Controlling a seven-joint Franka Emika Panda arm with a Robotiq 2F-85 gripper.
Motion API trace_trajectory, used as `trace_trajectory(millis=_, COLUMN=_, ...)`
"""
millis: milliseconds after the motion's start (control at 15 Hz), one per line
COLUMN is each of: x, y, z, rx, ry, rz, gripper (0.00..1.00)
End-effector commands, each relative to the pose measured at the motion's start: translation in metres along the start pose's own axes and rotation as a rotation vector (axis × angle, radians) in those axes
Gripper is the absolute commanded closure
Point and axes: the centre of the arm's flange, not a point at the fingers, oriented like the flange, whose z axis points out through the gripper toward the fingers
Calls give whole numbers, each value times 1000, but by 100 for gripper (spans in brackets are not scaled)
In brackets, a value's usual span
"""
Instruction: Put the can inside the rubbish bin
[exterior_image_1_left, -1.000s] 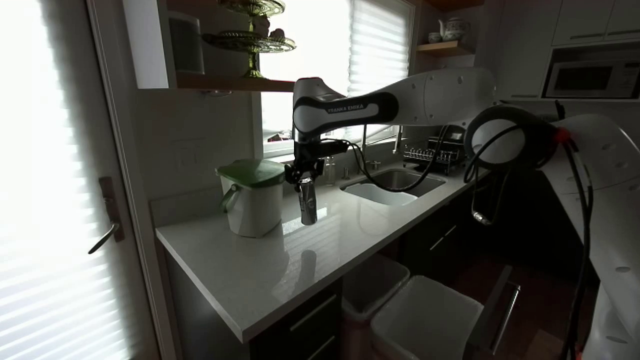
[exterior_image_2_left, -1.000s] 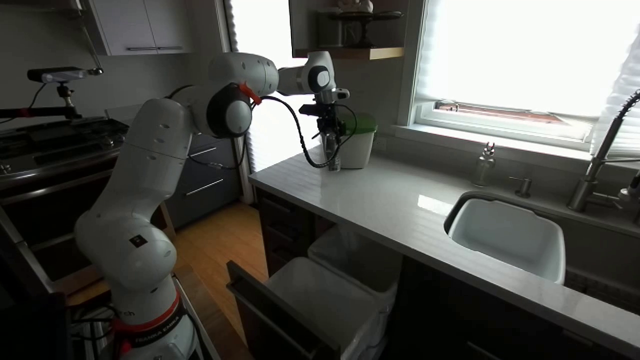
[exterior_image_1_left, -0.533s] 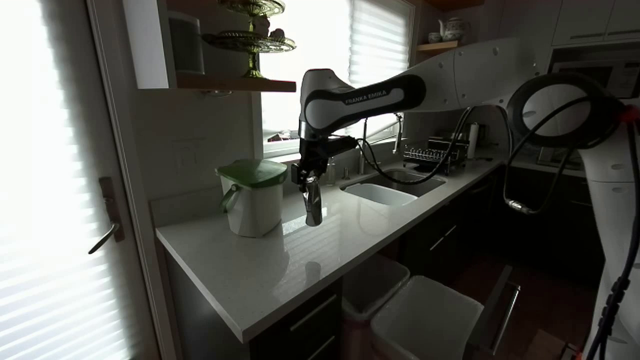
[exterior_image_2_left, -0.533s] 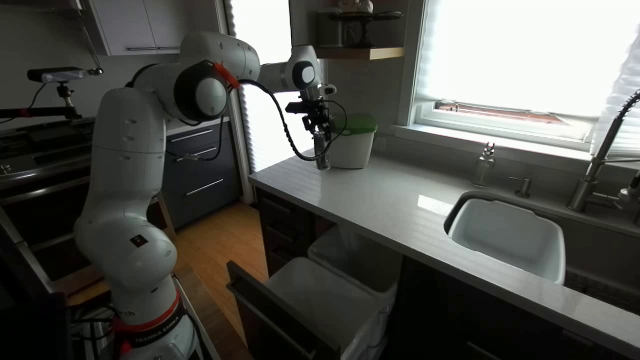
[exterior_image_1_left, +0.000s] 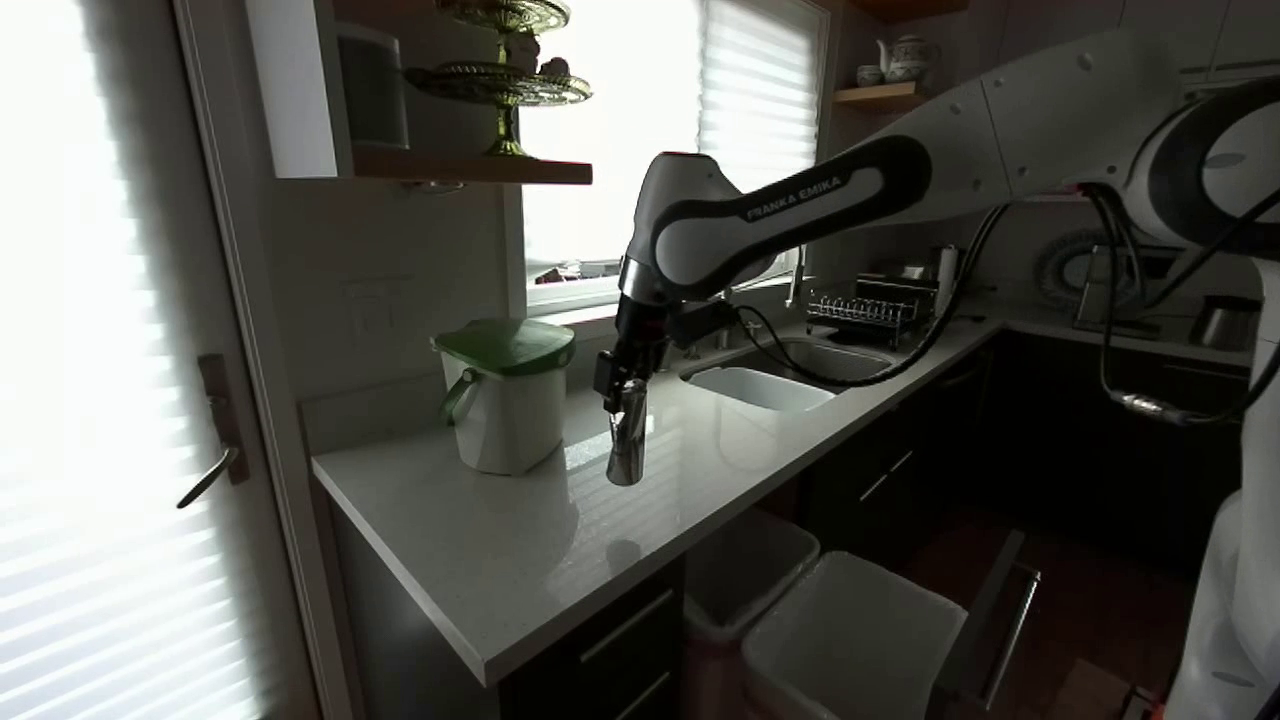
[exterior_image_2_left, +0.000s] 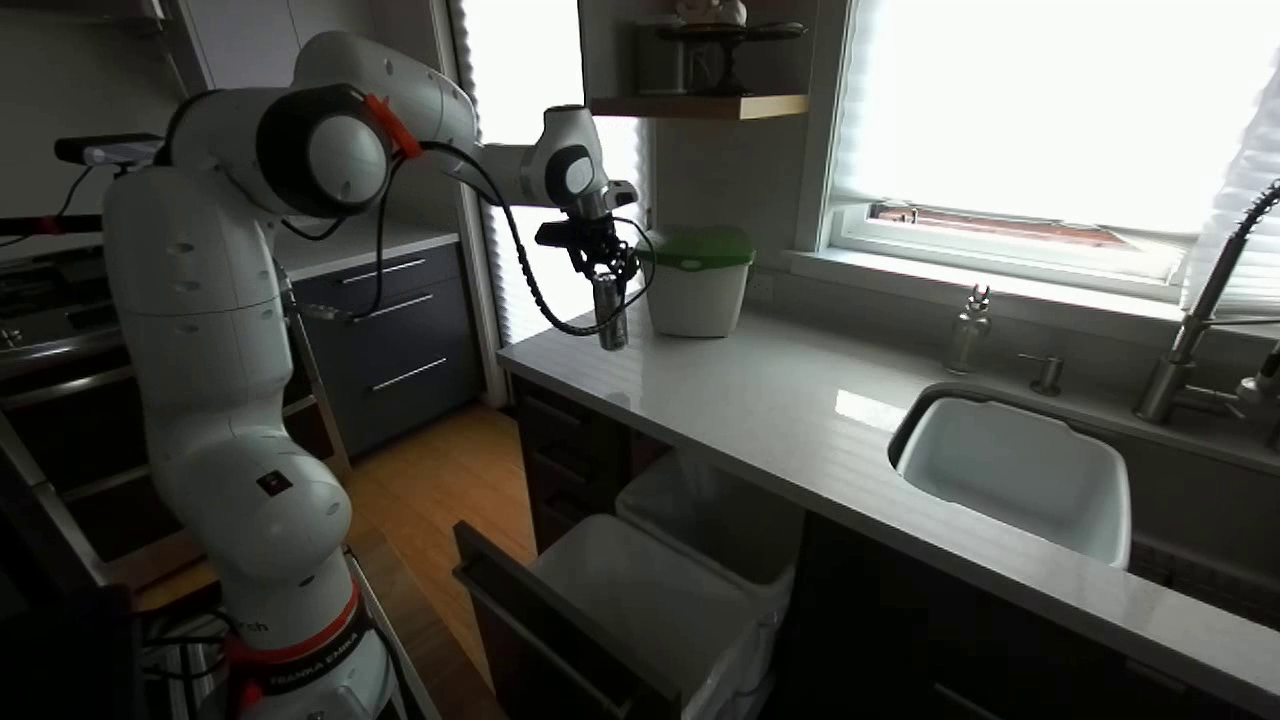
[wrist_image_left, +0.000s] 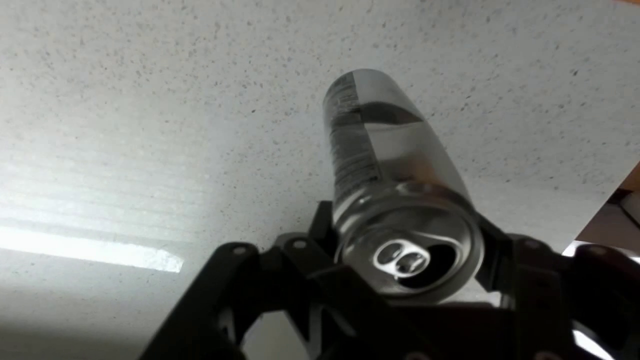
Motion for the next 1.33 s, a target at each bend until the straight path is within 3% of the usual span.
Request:
trace_trajectory(millis=0, x=-88, y=-9, z=-4, rx=45, ry=-35, rz=20, gripper=66)
trace_trajectory(millis=67, x=-102, y=-8, z=-3, rx=49, ry=-51, rz=30, gripper=66)
trace_trajectory(millis=133, x=-42, y=-10, z=2, rx=32, ry=-46, rz=20, gripper=41)
trace_trajectory(millis=333, x=-71, y=-9, z=-1, rx=30, ry=-67, rz=28, gripper=41)
trace_trajectory(millis=867, x=-76, y=-9, z=-1, rx=29, ry=-69, rz=31, gripper=41)
trace_trajectory(millis=933, x=-76, y=-9, z=-1, rx=29, ry=-69, rz=31, gripper=66)
trace_trajectory(millis=1267, x=-109, y=-11, z=-11, rx=53, ry=-39, rz=83, gripper=66)
